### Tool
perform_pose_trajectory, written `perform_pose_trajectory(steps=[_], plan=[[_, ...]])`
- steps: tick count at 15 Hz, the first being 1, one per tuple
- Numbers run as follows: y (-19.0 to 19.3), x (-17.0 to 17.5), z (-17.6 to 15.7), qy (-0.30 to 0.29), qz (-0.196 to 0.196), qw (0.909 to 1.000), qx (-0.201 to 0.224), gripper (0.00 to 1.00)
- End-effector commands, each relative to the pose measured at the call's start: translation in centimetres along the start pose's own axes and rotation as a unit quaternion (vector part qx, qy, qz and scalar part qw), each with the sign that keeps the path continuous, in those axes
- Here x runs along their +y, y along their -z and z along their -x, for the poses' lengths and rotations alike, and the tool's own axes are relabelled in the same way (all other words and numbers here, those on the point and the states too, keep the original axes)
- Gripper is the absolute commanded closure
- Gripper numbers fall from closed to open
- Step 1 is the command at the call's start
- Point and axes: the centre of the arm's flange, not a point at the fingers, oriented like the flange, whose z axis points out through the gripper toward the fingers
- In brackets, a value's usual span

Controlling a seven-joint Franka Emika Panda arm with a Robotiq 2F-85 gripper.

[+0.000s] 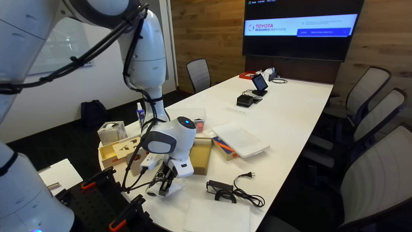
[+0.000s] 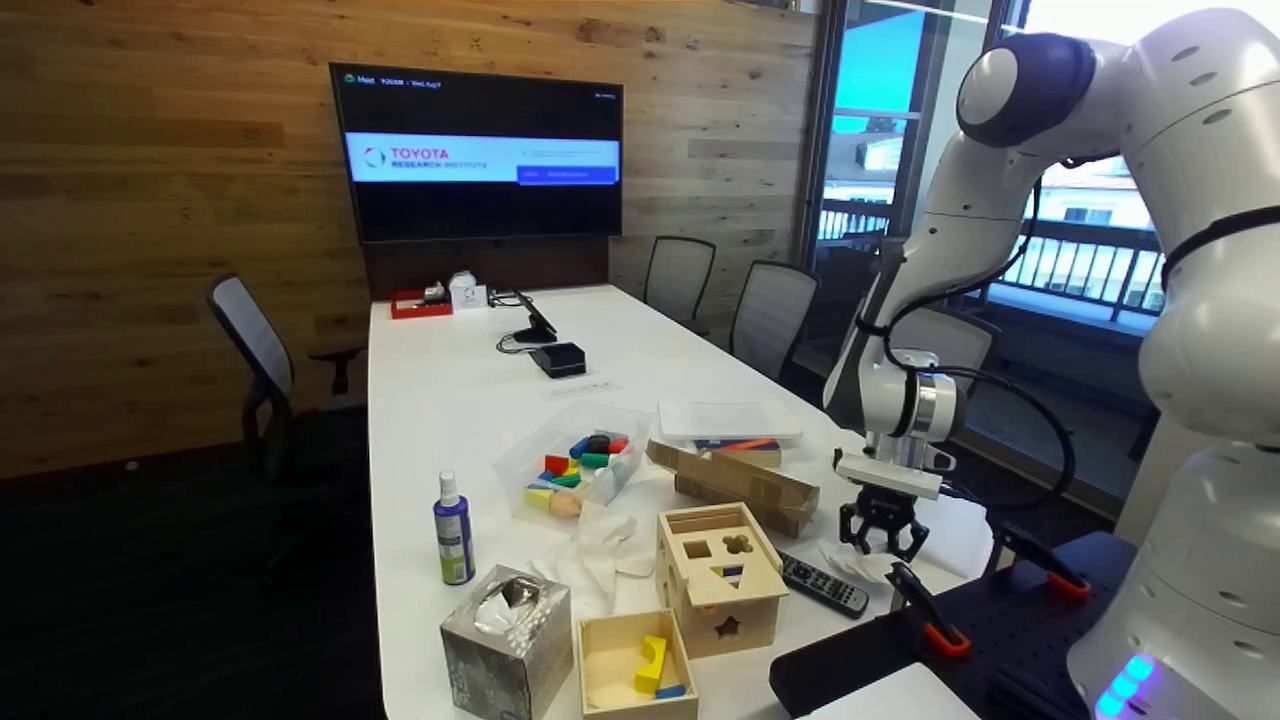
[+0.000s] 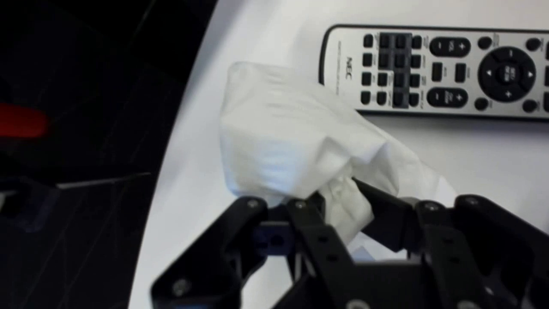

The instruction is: Use the tissue to wipe a spot on the right

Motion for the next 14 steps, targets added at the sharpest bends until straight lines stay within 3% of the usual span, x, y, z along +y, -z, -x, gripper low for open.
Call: perform_pose_trajectory(steps=[1, 7, 14], plan=[[1.0, 1.8, 1.2, -0.034, 0.036, 0.9983, -0.032, 0.98], [1.3, 2.2, 0.9, -0.125, 0.094, 0.9871, 0.033, 0.98], [0.6, -1.6, -0.5, -0.112, 0.086, 0.9861, 0.088, 0.98]])
